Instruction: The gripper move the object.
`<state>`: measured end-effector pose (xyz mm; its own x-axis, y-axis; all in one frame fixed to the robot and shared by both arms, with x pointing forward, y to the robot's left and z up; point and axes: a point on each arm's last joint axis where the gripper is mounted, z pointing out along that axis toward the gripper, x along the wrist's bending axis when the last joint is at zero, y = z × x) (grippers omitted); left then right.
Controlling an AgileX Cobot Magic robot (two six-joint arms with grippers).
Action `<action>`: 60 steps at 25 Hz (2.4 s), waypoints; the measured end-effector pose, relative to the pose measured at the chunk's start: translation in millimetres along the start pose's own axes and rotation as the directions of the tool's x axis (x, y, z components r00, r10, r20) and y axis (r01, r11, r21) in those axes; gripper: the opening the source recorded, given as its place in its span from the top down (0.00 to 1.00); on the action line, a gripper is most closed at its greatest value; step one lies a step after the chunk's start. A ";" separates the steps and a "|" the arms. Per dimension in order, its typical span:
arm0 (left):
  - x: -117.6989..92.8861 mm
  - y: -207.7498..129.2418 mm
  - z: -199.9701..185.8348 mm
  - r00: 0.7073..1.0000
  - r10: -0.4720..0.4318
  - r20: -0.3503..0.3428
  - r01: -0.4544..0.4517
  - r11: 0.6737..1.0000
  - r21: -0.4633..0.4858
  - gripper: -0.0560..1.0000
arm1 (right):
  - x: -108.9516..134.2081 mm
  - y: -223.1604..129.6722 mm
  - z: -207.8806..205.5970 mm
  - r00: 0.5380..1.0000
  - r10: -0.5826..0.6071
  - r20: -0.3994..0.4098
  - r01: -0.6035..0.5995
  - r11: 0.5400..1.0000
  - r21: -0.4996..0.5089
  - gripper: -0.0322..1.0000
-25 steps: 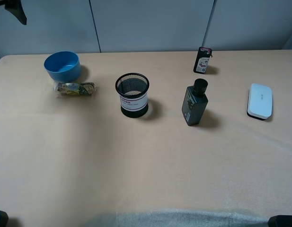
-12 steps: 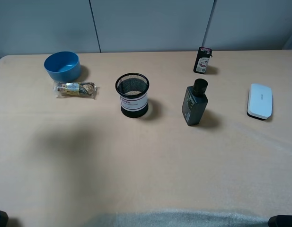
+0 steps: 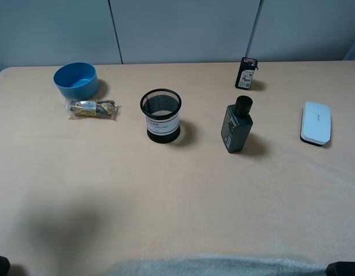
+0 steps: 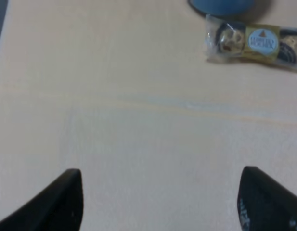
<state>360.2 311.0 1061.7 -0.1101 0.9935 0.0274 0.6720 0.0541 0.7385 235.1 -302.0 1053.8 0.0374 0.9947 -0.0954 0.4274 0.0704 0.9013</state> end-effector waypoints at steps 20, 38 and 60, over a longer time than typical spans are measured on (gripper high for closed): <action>9.1 -56.8 -60.5 1.000 -0.029 0.009 0.030 0.959 -0.281 0.25 | 0.0 0.0 0.0 1.000 0.000 0.000 0.000 1.000 0.000 0.30; 14.5 -93.2 -88.9 0.999 -0.039 -0.002 0.037 0.969 -0.244 0.25 | 0.0 0.0 0.0 1.000 0.000 0.000 0.000 1.000 0.000 0.30; 5.0 -94.6 -85.4 0.994 0.085 0.071 -0.063 0.962 -0.264 0.25 | 0.0 0.0 0.0 1.000 0.000 0.000 0.000 1.000 0.000 0.30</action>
<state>233.5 302.4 1049.5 -0.0007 0.9991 0.0424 0.4606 -0.0373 0.8868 235.1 -302.0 1053.8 0.0374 0.9947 -0.0954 0.4274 0.0704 0.9013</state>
